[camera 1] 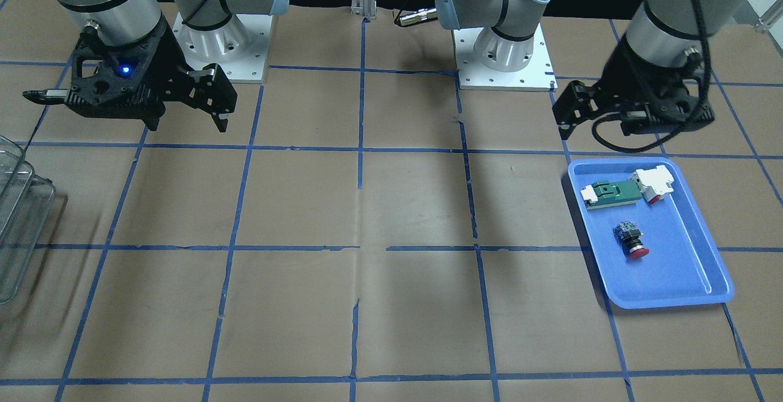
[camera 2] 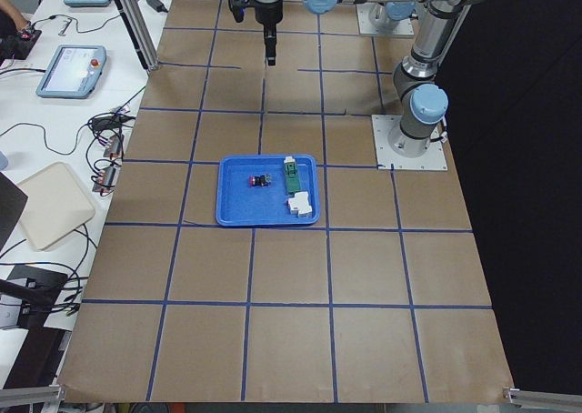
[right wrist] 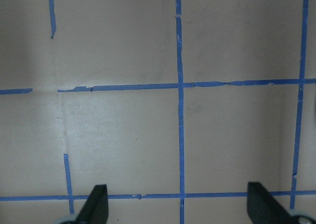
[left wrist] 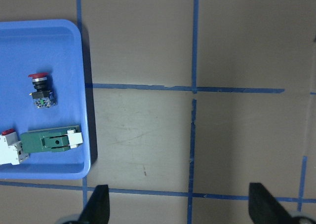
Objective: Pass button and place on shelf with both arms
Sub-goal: 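Lower the left gripper and grasp the red push button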
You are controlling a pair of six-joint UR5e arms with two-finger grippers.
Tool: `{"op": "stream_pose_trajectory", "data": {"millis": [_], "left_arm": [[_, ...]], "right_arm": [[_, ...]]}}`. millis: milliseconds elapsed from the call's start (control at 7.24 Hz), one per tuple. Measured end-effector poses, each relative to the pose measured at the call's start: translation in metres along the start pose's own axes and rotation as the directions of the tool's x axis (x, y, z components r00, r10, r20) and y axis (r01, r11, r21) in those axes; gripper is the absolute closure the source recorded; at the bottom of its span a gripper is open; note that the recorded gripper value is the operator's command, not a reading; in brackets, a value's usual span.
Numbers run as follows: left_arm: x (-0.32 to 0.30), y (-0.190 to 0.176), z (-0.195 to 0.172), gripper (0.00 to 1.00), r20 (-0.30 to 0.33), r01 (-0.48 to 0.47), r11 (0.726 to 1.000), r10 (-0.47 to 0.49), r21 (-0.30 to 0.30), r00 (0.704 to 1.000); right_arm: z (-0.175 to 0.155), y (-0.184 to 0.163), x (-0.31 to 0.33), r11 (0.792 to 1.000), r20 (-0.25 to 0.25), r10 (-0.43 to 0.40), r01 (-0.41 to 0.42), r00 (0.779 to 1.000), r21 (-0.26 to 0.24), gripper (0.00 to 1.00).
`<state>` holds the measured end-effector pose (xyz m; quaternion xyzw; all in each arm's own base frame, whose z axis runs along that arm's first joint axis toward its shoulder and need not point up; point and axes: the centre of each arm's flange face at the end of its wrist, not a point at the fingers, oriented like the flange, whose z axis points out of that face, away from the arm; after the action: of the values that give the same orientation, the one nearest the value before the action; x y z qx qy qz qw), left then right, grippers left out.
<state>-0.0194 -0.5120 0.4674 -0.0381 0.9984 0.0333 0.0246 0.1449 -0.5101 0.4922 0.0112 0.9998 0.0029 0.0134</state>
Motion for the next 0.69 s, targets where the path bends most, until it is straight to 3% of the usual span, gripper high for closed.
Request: {"op": "stream_pose_trajectory", "data": {"millis": [276, 691], "left_arm": [[-0.077, -0.013, 0.071, 0.00, -0.009, 0.008, 1.000, -0.008, -0.006, 1.000], [-0.141, -0.024, 0.189, 0.00, 0.026, -0.091, 0.990, 0.089, 0.106, 0.996]], "right_arm": [[0.000, 0.000, 0.000, 1.000, 0.001, 0.001, -0.001, 1.000, -0.001, 0.00], [0.000, 0.000, 0.000, 1.000, 0.001, 0.001, -0.001, 1.000, -0.001, 0.00]]}}
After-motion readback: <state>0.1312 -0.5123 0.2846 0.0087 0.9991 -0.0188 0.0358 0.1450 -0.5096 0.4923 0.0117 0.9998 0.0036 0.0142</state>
